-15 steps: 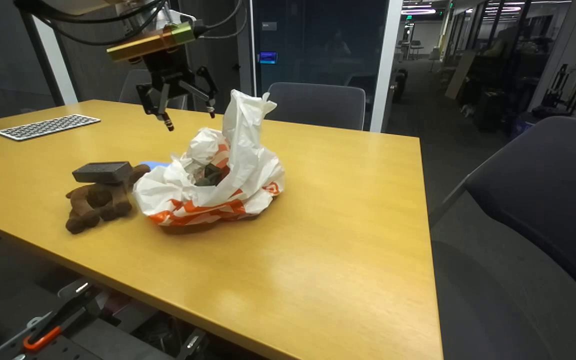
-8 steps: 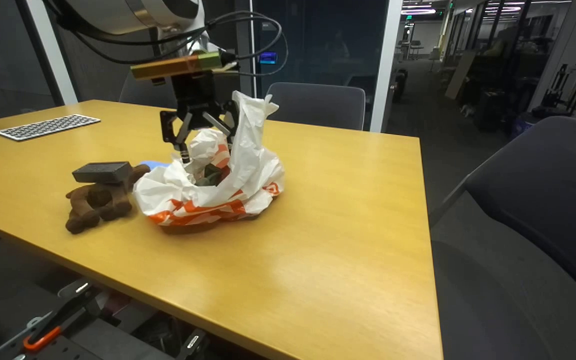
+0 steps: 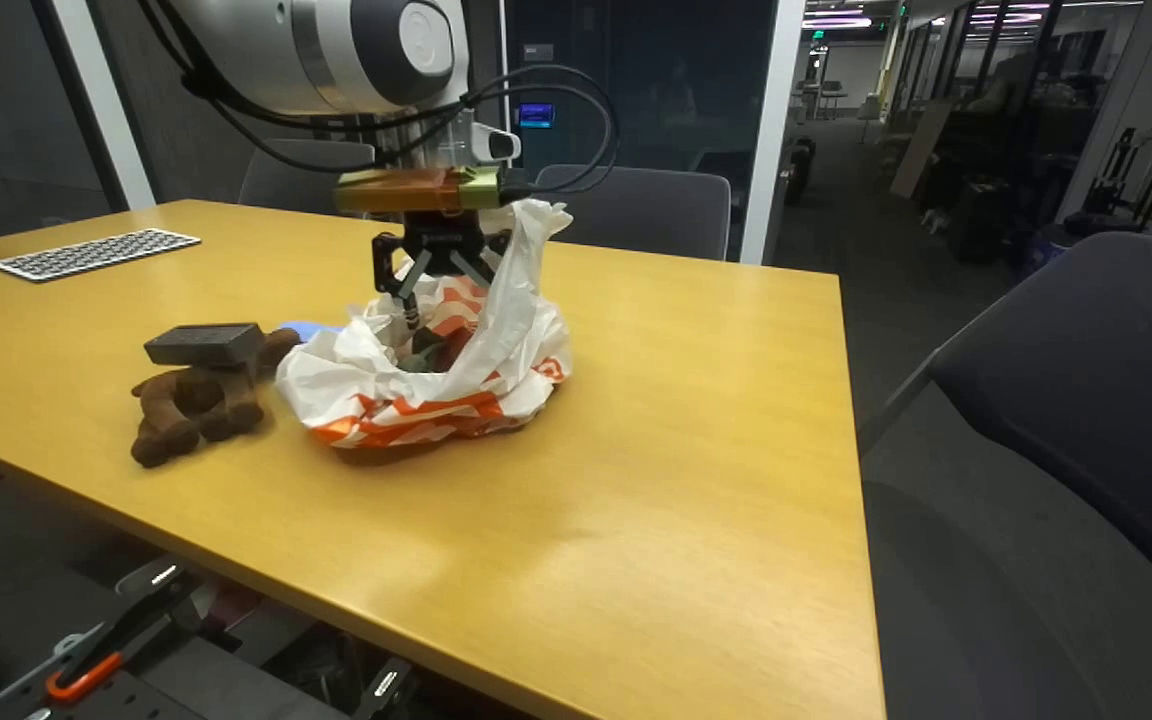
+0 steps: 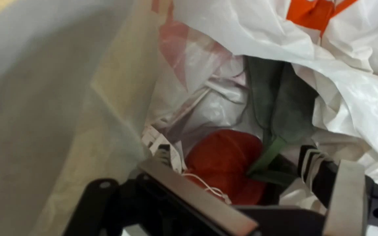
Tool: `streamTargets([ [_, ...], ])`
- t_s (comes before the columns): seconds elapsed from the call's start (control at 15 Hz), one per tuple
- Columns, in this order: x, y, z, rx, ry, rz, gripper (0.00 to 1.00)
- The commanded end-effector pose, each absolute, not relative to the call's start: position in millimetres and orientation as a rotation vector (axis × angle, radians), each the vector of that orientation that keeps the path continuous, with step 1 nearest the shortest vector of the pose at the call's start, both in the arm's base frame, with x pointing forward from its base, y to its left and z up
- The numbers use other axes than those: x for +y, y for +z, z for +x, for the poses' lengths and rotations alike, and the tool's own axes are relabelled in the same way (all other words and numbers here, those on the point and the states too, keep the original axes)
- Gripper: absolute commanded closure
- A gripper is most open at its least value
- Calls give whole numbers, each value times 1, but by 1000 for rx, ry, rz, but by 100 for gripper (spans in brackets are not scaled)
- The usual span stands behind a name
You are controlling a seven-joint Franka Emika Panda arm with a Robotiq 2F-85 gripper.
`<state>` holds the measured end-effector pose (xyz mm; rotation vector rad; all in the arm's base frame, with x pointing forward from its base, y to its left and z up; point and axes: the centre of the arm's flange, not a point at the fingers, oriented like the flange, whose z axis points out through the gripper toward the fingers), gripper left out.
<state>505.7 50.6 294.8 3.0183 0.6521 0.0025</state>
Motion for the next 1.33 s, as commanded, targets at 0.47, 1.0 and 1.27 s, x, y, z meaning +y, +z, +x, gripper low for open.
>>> streamTargets([
  [0.47, 59, 266, 509, 710, 356, 3087, 0],
  [1.0, 69, 238, 500, 808, 351, 3064, 0],
  [1.27, 71, 243, 497, 850, 405, 2998, 32],
])
